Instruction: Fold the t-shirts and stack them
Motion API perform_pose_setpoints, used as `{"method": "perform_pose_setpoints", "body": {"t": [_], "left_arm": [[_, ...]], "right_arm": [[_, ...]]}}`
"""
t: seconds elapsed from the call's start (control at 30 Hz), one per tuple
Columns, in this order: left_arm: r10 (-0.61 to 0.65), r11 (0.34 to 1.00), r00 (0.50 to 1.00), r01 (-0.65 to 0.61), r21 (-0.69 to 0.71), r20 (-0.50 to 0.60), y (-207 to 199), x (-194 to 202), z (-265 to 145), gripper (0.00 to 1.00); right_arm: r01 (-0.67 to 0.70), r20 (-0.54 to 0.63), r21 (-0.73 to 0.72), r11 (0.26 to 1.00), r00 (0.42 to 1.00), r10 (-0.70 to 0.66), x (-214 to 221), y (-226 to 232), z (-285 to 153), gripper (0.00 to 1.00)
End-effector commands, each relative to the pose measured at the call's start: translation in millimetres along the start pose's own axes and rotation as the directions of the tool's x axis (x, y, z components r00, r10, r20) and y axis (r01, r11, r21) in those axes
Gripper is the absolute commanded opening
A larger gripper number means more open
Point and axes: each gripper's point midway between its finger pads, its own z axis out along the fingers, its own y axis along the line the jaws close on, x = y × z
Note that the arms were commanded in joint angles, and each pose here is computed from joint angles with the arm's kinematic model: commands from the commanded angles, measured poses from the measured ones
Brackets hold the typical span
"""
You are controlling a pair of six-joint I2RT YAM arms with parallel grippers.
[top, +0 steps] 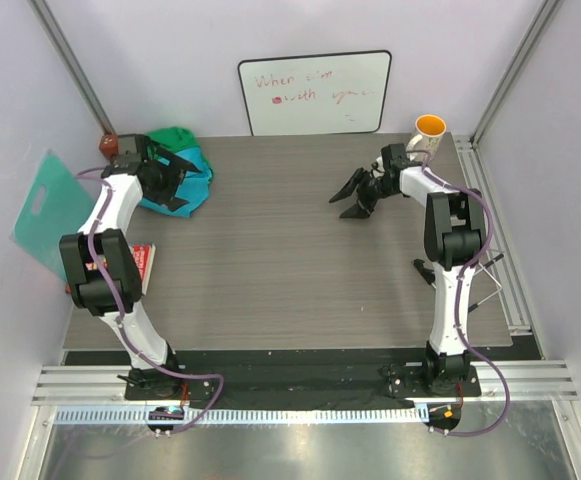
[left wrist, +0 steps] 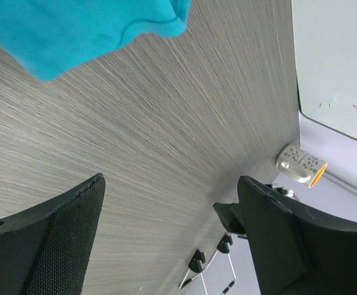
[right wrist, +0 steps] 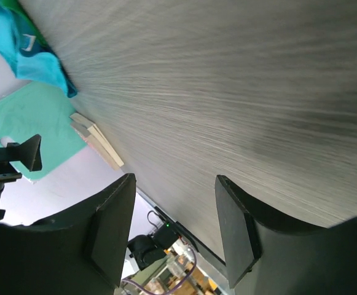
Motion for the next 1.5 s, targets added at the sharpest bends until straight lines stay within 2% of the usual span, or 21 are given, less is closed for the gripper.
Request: {"method": "perform_pose_setpoints", "body": {"t": [0.0, 0.23, 0.4, 0.47, 0.53, 0.57, 0.63, 0.77, 0.87, 0.93, 1.17, 1.23, 1.27, 1.3, 1.33, 1.37, 1.43, 1.47], "left_arm": [[0.025, 0.999, 0.999, -0.026, 0.032, 0.039, -4, -8, -13, 0.88], [-0.001, 0.997, 1.000, 0.003, 0.071, -0.024, -9, 1, -6, 0.88], [0.025, 0.998, 1.000, -0.026, 0.050, 0.017, -10, -6, -12, 0.88], [0.011, 0.998, 1.000, -0.011, 0.059, -0.004, -10, -3, -9, 0.88], [0.016, 0.998, 1.000, -0.015, 0.061, -0.014, -9, 1, -10, 0.88], [0.020, 0.998, 1.000, -0.019, 0.060, -0.007, -9, 1, -12, 0.88], [0.027, 0.998, 1.000, -0.027, 0.054, 0.005, -7, 2, -15, 0.88], [0.024, 0.999, 1.000, -0.025, 0.039, 0.015, 1, 5, -19, 0.88], [0.035, 0.999, 0.999, -0.035, 0.034, 0.012, 3, 6, -21, 0.88], [0.035, 0.999, 0.999, -0.035, 0.028, -0.001, 5, 9, -20, 0.88], [0.043, 0.999, 0.999, -0.043, 0.022, 0.002, 7, 10, -23, 0.87], [0.053, 0.998, 0.998, -0.053, 0.015, 0.018, 8, 8, -26, 0.87], [0.056, 0.998, 0.998, -0.056, 0.014, 0.019, 8, 7, -27, 0.87], [0.062, 0.998, 0.998, -0.062, 0.013, 0.021, 8, 8, -28, 0.87], [0.064, 0.998, 0.998, -0.064, 0.013, 0.021, 8, 8, -29, 0.87], [0.065, 0.998, 0.998, -0.066, 0.015, 0.017, 7, 9, -30, 0.87], [0.067, 0.998, 0.998, -0.068, 0.011, 0.018, 9, 10, -31, 0.87], [0.068, 0.998, 0.997, -0.068, 0.010, 0.029, 10, 8, -33, 0.87]], "right_arm": [[0.013, 0.065, -0.045, 0.999, 0.998, -0.010, 0, 19, -21, 0.60], [0.039, 0.162, -0.021, 0.999, 0.986, -0.035, -11, 19, -41, 0.60], [0.017, 0.205, -0.015, 1.000, 0.979, -0.014, -10, 9, -53, 0.60], [0.003, 0.276, 0.021, 1.000, 0.961, -0.009, -15, 4, -67, 0.60], [-0.062, 0.390, 0.091, 0.994, 0.920, 0.022, -28, -17, -84, 0.58], [-0.063, 0.443, 0.093, 0.994, 0.897, 0.015, -31, -14, -100, 0.58], [-0.096, 0.508, 0.140, 0.985, 0.861, 0.012, -37, -30, -112, 0.62], [-0.140, 0.567, 0.153, 0.978, 0.823, 0.029, -63, -52, -137, 0.66], [-0.100, 0.634, 0.176, 0.979, 0.772, -0.035, -90, -38, -155, 0.66], [-0.085, 0.674, 0.174, 0.981, 0.736, -0.056, -104, -28, -166, 0.70], [-0.088, 0.821, 0.142, 0.986, 0.567, -0.068, -166, 9, -228, 0.70], [-0.085, 0.829, 0.150, 0.985, 0.555, -0.078, -177, 11, -228, 0.69], [-0.058, 0.843, 0.151, 0.987, 0.528, -0.098, -186, 23, -238, 0.68], [-0.067, 0.853, 0.169, 0.983, 0.510, -0.112, -193, 21, -240, 0.68], [-0.068, 0.846, 0.186, 0.980, 0.518, -0.125, -201, 15, -233, 0.68], [-0.073, 0.870, 0.195, 0.978, 0.474, -0.138, -214, 18, -248, 0.69], [-0.083, 0.865, 0.230, 0.970, 0.475, -0.164, -230, 2, -245, 0.69], [-0.071, 0.875, 0.236, 0.969, 0.450, -0.180, -238, 7, -256, 0.70]]}}
